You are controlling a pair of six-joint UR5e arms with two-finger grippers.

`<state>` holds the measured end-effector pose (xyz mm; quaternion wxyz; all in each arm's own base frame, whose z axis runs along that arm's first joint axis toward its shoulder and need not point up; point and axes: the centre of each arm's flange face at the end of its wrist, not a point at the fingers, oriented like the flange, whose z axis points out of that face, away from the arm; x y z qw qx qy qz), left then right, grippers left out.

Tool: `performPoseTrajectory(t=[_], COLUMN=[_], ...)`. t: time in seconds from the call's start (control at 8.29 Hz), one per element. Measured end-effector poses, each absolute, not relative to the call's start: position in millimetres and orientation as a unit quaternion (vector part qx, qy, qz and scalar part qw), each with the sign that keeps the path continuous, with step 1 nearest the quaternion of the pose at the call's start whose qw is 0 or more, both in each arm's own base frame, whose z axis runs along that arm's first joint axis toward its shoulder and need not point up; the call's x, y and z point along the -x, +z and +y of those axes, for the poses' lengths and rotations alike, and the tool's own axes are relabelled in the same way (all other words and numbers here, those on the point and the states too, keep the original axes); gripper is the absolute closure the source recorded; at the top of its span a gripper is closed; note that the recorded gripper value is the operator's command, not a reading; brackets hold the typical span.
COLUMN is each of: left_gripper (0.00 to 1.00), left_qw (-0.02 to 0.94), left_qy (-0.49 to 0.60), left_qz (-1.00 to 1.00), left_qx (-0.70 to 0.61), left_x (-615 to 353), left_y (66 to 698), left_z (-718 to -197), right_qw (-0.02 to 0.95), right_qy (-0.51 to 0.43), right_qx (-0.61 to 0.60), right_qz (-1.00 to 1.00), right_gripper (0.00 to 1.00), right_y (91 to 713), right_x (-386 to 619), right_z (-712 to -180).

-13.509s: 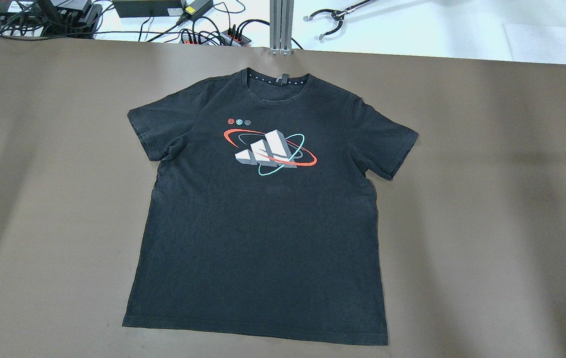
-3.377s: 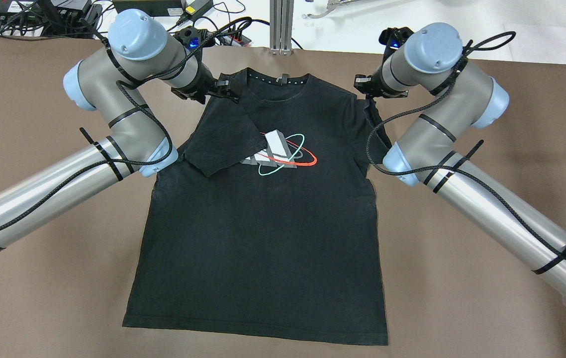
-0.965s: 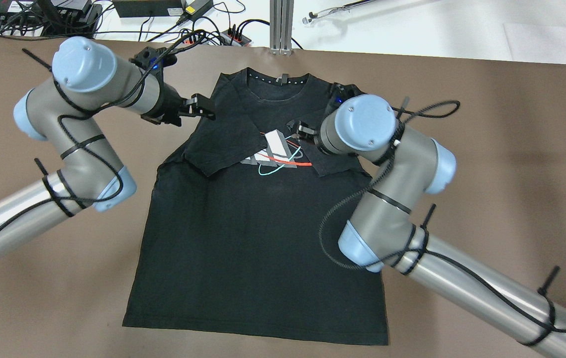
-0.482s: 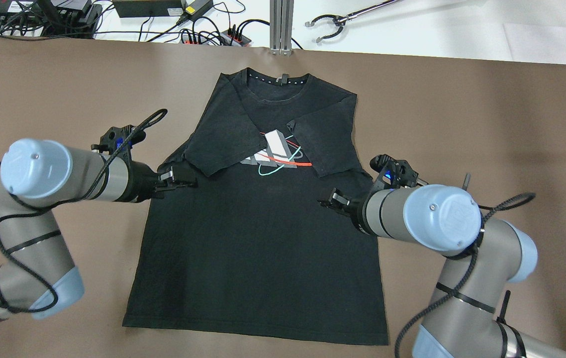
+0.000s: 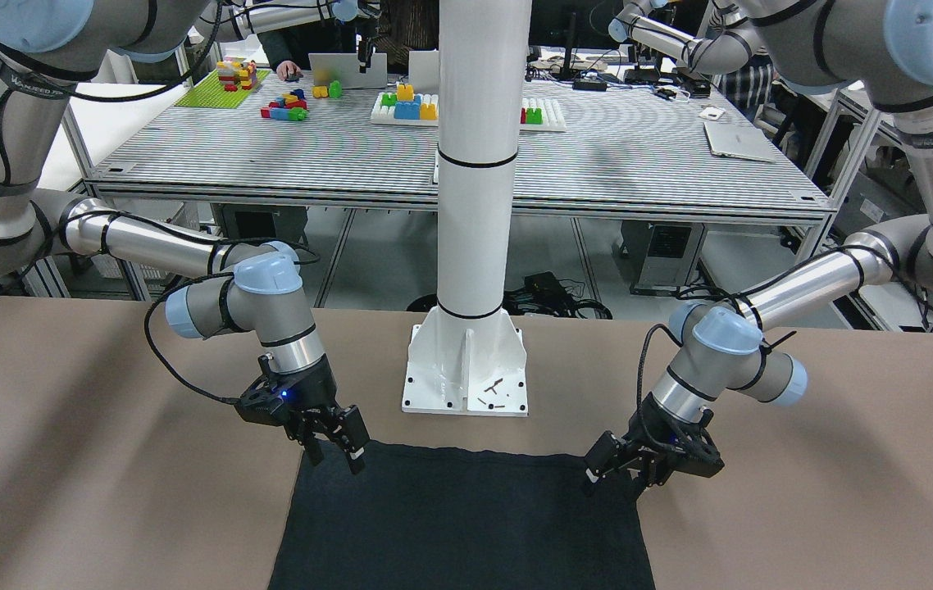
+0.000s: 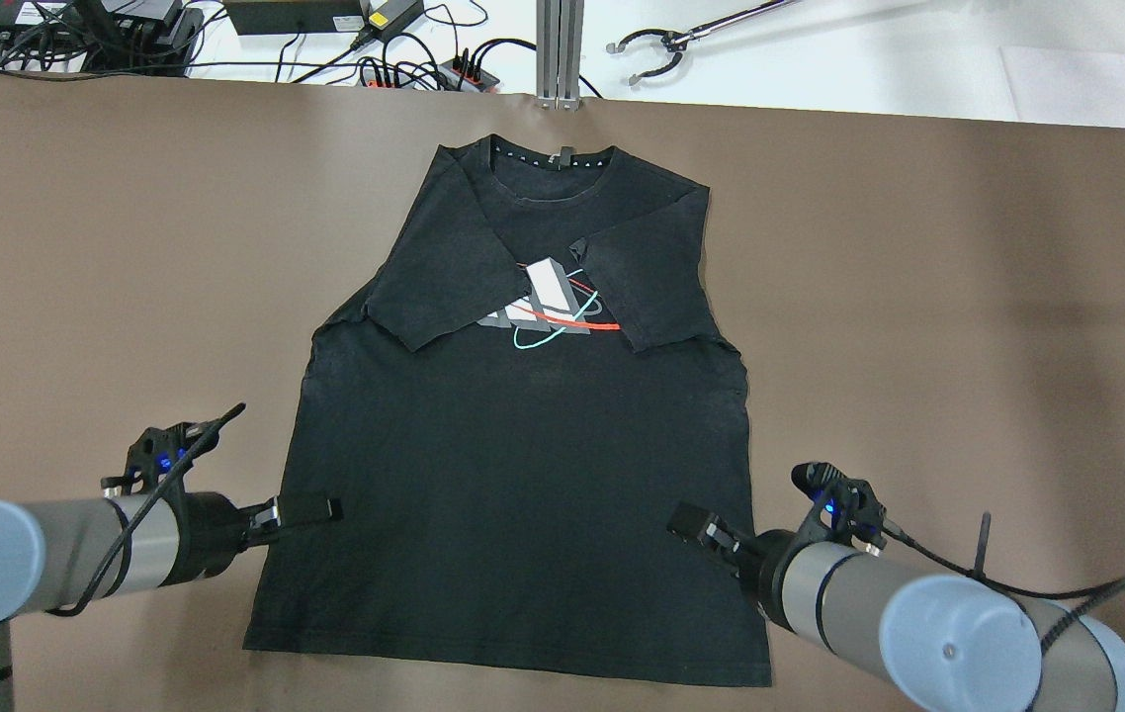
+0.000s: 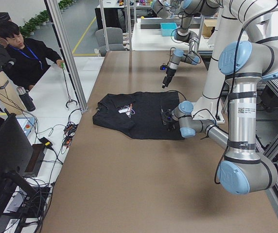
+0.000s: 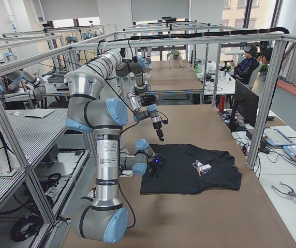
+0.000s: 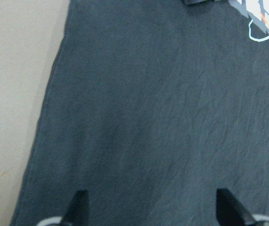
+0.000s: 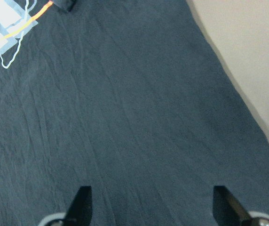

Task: Fold clothes
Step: 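Move both grippers down to the shirt's hem corners nearest the robot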

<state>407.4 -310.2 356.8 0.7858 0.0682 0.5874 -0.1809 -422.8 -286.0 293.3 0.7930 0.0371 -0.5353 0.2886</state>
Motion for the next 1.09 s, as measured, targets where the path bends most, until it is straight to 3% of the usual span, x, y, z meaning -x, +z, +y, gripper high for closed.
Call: performPoseTrajectory(t=[0.36, 0.6, 0.72, 0.96, 1.09], left_gripper=[0.05, 0.06, 0.14, 0.54, 0.64], left_qw=[0.796, 0.802, 0.802, 0.802, 0.801], left_qy=[-0.187, -0.198, -0.202, -0.206, -0.208], left_qz=[0.573, 0.562, 0.561, 0.560, 0.559], left_qx=[-0.049, -0.042, -0.041, -0.042, -0.045], left_x=[-404.2, -413.0, -418.2, -422.8, -423.6], left_y=[409.6, 425.3, 427.9, 429.9, 430.2], left_z=[-252.1, -219.8, -208.3, -200.7, -200.5], right_qw=[0.768, 0.763, 0.762, 0.762, 0.762], right_qy=[0.308, 0.313, 0.313, 0.314, 0.314], right_qx=[-0.037, -0.038, -0.039, -0.040, -0.040], right_qz=[-0.560, -0.565, -0.565, -0.566, -0.566], right_gripper=[0.09, 0.08, 0.08, 0.08, 0.07], right_y=[333.2, 348.0, 350.1, 351.1, 351.0], right_x=[423.4, 416.8, 415.4, 413.8, 413.7], right_z=[-216.4, -199.3, -197.2, -196.6, -196.3])
